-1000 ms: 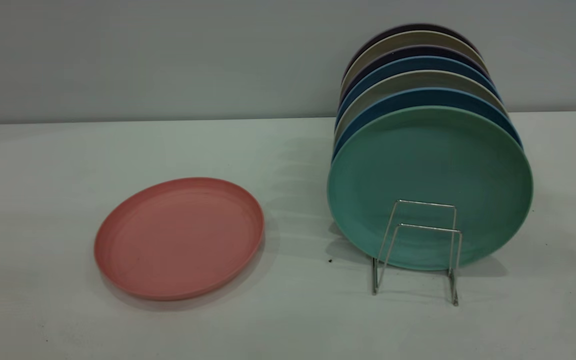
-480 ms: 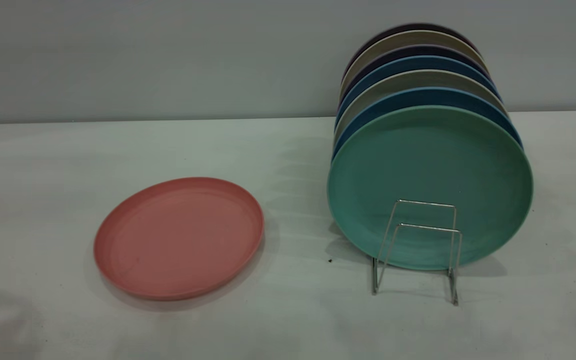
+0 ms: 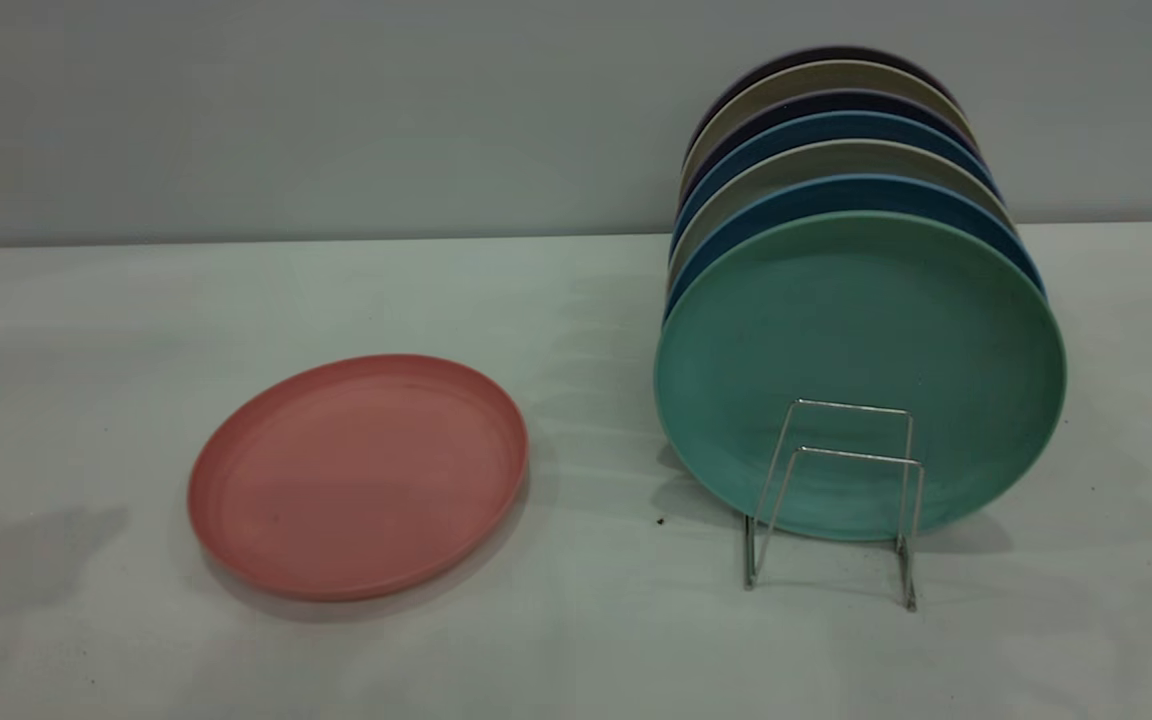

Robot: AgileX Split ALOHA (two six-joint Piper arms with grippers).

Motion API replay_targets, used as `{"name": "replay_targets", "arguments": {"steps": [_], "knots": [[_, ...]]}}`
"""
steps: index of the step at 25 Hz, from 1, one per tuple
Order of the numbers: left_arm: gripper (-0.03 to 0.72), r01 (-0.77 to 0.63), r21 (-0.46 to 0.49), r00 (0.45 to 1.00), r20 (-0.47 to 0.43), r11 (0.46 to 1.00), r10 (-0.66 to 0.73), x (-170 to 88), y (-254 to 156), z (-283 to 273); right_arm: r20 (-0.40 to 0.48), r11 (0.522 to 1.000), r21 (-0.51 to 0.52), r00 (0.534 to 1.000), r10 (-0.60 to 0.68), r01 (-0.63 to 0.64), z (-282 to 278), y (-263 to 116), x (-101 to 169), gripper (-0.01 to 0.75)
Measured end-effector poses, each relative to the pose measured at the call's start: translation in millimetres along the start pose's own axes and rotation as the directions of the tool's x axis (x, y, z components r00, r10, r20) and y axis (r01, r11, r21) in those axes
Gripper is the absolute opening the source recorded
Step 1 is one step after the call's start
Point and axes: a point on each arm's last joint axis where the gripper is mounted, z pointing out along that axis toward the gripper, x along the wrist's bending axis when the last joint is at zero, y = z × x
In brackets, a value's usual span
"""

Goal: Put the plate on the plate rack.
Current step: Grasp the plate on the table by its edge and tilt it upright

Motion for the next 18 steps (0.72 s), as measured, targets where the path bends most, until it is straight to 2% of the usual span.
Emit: {"name": "replay_targets", "arguments": {"steps": [4,10,14,18], "knots": [[0.381,0.039,0.124,0.999,-0.007,0.991,-0.038,33.1,-19.3,37.8,0.043,0.997,0.081,0.999,-0.011,0.008,13.4,-9.0,-21.0,0.247],[0.381,0.112,0.176,0.994,-0.040,0.978,-0.107,63.5,-38.7,70.0,0.055,0.981,0.188,0.997,-0.049,0.038,33.7,-24.8,-39.3,0.247],[0.381,0.112,0.170,0.991,-0.098,0.979,-0.096,70.6,-40.1,77.4,0.063,0.973,0.226,0.996,-0.061,0.045,42.8,-31.9,-48.2,0.250],[0.381,0.070,0.185,0.991,-0.122,0.980,-0.048,64.8,-40.1,89.8,0.071,0.964,0.264,0.996,-0.050,0.030,51.6,-39.9,-56.6,0.288]]}}
